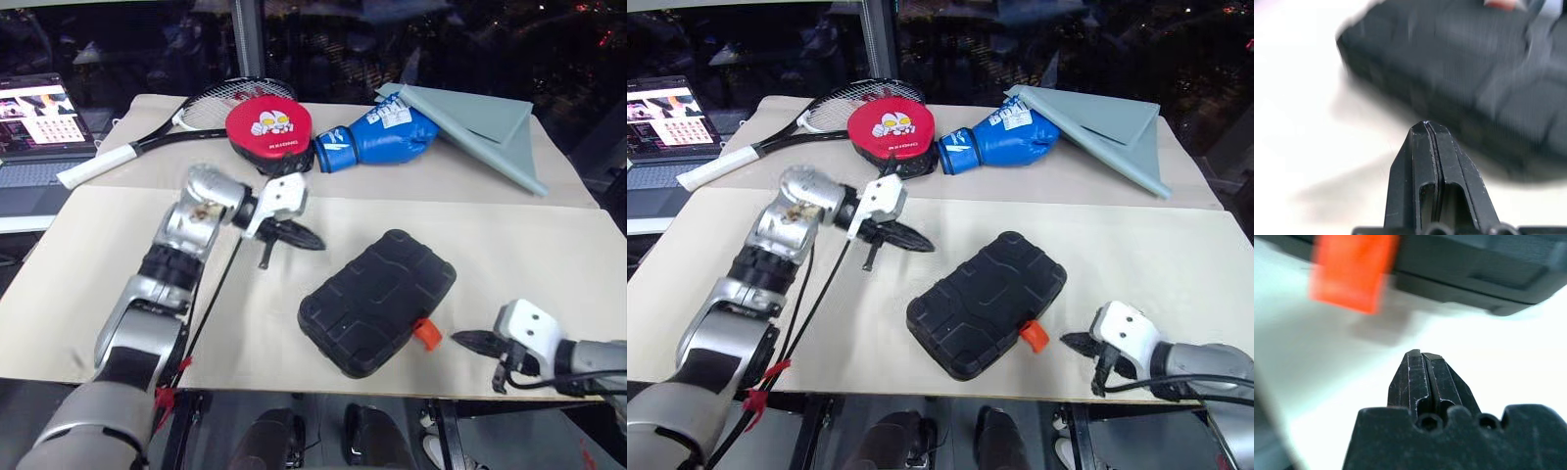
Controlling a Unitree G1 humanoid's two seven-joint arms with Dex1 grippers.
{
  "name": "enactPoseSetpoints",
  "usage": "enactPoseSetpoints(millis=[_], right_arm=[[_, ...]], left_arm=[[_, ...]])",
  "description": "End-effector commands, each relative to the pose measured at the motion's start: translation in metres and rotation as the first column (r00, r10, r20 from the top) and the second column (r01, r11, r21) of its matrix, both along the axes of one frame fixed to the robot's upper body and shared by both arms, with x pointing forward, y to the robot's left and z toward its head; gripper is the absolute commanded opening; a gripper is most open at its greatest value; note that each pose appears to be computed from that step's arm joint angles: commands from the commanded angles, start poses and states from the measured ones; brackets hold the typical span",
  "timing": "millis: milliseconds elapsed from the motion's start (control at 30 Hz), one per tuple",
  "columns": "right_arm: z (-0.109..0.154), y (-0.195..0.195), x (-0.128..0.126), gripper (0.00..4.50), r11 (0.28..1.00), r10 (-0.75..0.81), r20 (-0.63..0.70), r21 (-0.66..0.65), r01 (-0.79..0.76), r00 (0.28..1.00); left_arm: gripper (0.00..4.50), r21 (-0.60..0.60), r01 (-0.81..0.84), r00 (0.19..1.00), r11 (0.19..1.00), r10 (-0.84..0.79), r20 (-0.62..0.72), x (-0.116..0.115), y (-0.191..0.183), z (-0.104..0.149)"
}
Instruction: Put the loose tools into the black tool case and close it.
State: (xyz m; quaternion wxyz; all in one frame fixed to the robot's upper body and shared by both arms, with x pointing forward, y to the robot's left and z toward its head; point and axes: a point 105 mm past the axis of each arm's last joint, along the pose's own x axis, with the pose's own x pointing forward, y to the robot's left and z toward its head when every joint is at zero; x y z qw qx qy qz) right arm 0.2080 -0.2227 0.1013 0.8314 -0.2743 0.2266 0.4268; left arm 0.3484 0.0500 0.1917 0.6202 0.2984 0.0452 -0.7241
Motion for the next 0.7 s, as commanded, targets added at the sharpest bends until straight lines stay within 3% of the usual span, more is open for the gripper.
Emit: enactPoseSetpoints(millis=[33,267,467,700], right_arm=[[0.008,0.012,-0.01,0.0,0.999,0.04,-0.021,0.018,-0.039,0.999],[0.0,0.028,-0.008,0.0,0.999,0.028,-0.016,0.035,-0.028,0.999],[0.0,0.037,0.002,0.0,0.999,0.026,0.005,0.047,-0.026,1.0],[0.019,0.049,0.01,0.0,0.995,0.041,0.041,0.086,-0.044,0.998]], left_arm=[[0.04,0.004,0.126,0.992,0.992,-0.126,-0.028,-0.015,-0.028,-0.004],[0.04,0.188,0.24,0.967,0.952,-0.251,0.037,-0.027,-0.046,-0.051],[0.04,0.155,0.235,0.97,0.96,-0.243,0.033,-0.026,-0.055,-0.053],[0.04,0.146,0.225,0.972,0.963,-0.233,0.039,-0.024,-0.058,-0.057]])
